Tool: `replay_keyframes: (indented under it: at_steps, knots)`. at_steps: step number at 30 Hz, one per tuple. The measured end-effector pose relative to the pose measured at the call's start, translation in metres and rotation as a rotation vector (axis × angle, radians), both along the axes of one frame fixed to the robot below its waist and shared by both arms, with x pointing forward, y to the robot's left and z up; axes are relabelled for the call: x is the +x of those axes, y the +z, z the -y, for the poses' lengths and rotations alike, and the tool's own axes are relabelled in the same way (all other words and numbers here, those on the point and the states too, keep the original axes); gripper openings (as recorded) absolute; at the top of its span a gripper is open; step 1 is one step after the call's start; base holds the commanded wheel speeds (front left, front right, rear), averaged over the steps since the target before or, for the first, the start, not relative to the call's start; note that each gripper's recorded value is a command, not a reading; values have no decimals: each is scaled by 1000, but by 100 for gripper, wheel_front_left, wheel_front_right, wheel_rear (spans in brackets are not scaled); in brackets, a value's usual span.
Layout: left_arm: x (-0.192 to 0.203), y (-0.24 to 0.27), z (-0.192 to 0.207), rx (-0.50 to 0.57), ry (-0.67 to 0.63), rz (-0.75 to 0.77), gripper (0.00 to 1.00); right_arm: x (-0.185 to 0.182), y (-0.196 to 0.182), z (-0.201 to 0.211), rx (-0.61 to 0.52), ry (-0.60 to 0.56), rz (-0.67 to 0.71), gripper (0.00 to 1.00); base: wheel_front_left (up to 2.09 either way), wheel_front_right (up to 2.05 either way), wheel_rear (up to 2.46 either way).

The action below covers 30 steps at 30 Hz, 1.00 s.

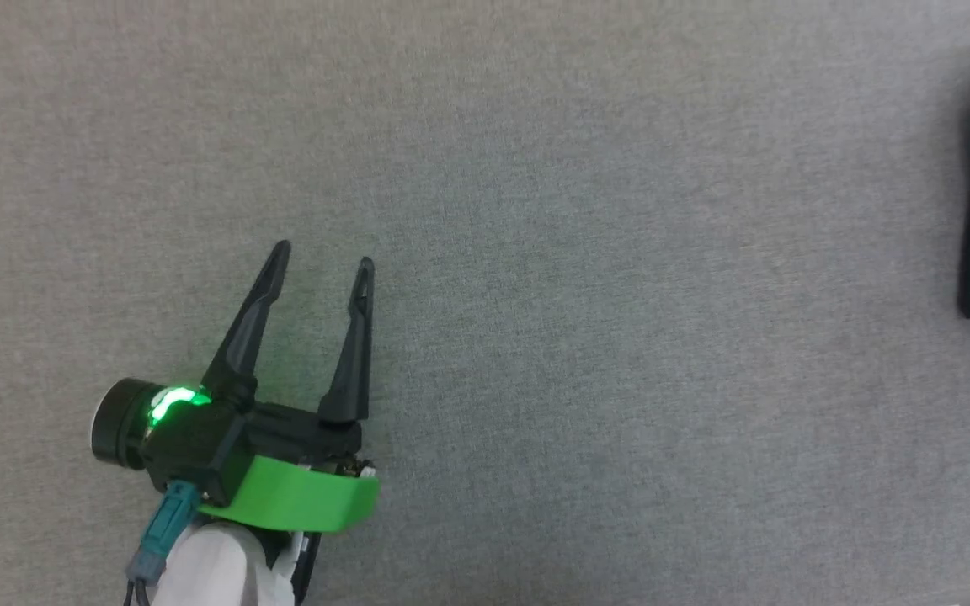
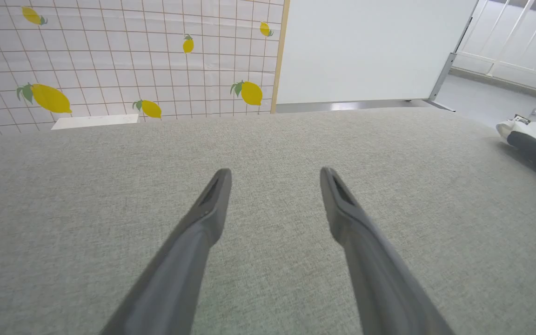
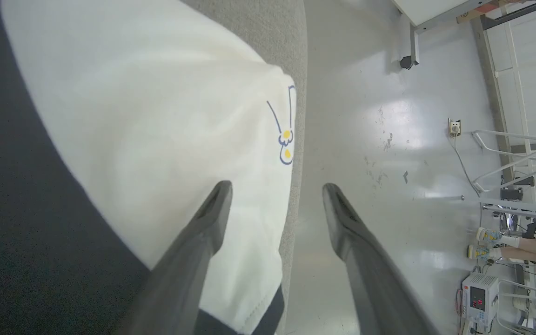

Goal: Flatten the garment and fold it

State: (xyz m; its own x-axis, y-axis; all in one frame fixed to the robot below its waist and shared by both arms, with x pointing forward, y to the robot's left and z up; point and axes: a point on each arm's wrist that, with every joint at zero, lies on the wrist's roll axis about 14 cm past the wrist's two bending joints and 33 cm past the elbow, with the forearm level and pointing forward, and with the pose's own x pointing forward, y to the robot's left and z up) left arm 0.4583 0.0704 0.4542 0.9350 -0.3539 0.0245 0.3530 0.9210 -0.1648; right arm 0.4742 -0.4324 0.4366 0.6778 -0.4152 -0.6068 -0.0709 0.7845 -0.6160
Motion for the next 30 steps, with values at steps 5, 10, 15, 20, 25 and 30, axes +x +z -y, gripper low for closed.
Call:
replay_keyframes:
  at_steps: [5,10,15,20,25,30]
  knots:
    - [-7,16,-10,15,51,40,100,-2,27,-6,27,0,97,100,0,0,0]
    - [-26,31,-19,16,90,59,100,-21,42,-21,109,-12,196,100,0,0,0]
    - [-50,46,-24,21,110,74,100,-37,62,-51,229,3,345,100,0,0,0]
    - [-72,65,-32,15,136,108,100,-55,91,-91,349,59,531,100,0,0,0]
    - [-88,85,-43,14,171,158,100,-74,111,-131,458,112,679,100,0,0,0]
    - [-106,94,-57,18,220,181,100,-90,130,-169,528,179,802,100,0,0,0]
